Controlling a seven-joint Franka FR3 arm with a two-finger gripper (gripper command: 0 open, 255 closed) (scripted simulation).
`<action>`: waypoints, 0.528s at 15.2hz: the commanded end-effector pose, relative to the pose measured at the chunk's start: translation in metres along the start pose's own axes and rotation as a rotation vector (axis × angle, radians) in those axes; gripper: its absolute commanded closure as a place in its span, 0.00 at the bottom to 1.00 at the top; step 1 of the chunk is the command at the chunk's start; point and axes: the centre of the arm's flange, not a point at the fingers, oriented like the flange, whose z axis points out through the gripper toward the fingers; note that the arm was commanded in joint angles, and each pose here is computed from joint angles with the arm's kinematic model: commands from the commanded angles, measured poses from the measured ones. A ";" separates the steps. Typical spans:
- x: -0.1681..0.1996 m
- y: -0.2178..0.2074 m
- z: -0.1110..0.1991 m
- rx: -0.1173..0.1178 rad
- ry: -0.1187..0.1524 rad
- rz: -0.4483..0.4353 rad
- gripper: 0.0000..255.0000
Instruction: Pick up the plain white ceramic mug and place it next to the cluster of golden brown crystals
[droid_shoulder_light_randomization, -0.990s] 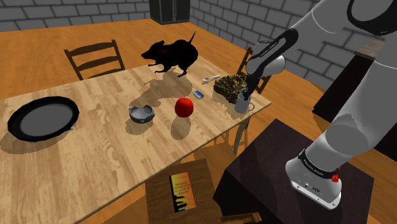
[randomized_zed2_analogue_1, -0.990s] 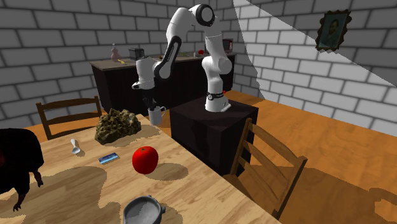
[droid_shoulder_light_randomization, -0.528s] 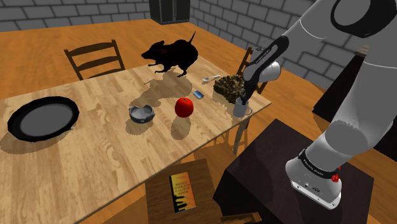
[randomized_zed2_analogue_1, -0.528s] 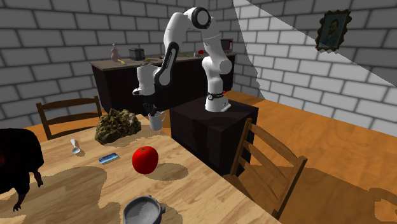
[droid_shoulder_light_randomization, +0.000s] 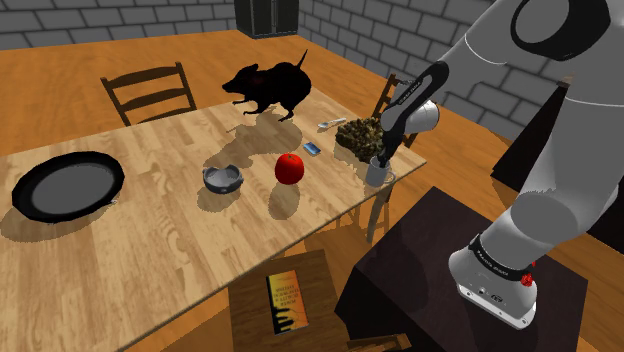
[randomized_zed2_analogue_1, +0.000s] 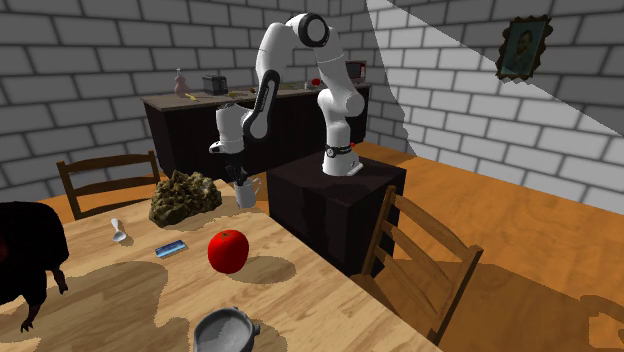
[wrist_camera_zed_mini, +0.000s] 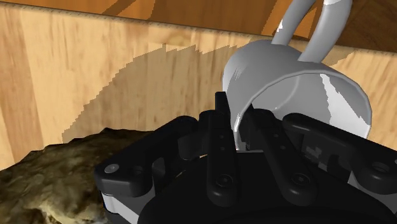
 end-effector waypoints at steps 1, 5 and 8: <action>0.000 0.000 0.000 0.000 0.000 0.000 1.00; 0.000 0.000 0.000 0.000 0.000 0.000 0.00; 0.000 0.000 -0.013 0.000 0.000 0.000 0.00</action>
